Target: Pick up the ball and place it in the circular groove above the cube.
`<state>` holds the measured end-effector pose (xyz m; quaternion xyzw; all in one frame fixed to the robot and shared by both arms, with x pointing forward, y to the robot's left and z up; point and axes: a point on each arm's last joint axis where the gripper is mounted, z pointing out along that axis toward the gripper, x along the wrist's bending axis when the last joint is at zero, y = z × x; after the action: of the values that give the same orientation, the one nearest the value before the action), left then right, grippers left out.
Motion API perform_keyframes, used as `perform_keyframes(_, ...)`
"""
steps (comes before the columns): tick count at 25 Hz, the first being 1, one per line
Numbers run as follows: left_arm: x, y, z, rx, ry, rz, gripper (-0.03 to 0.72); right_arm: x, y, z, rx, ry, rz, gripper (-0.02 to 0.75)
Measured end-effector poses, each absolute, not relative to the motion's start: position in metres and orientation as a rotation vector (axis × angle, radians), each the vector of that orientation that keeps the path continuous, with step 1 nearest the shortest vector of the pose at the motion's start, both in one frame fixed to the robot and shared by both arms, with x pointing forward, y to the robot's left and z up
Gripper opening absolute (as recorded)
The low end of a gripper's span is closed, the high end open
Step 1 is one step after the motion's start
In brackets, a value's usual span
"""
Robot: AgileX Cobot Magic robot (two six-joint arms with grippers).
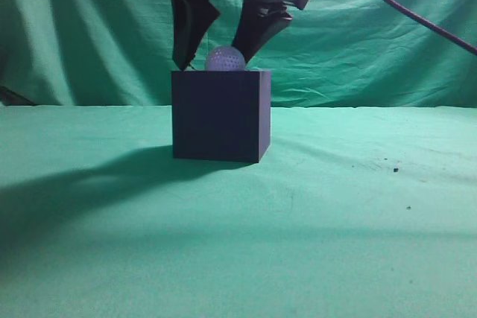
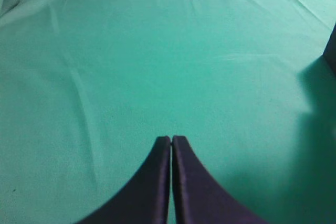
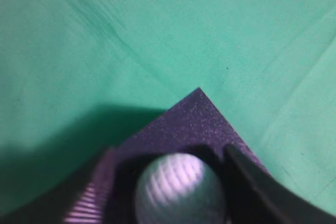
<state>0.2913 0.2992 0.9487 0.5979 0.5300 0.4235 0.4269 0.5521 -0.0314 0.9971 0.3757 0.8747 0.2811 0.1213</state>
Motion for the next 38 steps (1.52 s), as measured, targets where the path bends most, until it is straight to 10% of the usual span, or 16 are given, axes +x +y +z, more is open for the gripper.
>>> perform_keyframes(7,0.291,0.299,0.949,1.494,1.324,1.058,0.0,0.545,-0.037,1.022,1.079,2.53,0.861,0.528)
perform_keyframes(16,0.291,0.299,0.949,1.494,1.324,1.058,0.0,0.491,-0.087,1.105,1.248,2.527,0.751,0.0)
perform_keyframes(24,0.291,0.299,0.949,1.494,1.324,1.058,0.0,0.417,-0.149,1.164,1.372,2.404,0.897,0.0)
perform_keyframes(38,0.291,0.299,0.949,1.494,1.324,1.058,0.0,0.314,-0.239,1.114,1.351,2.249,1.103,0.0)
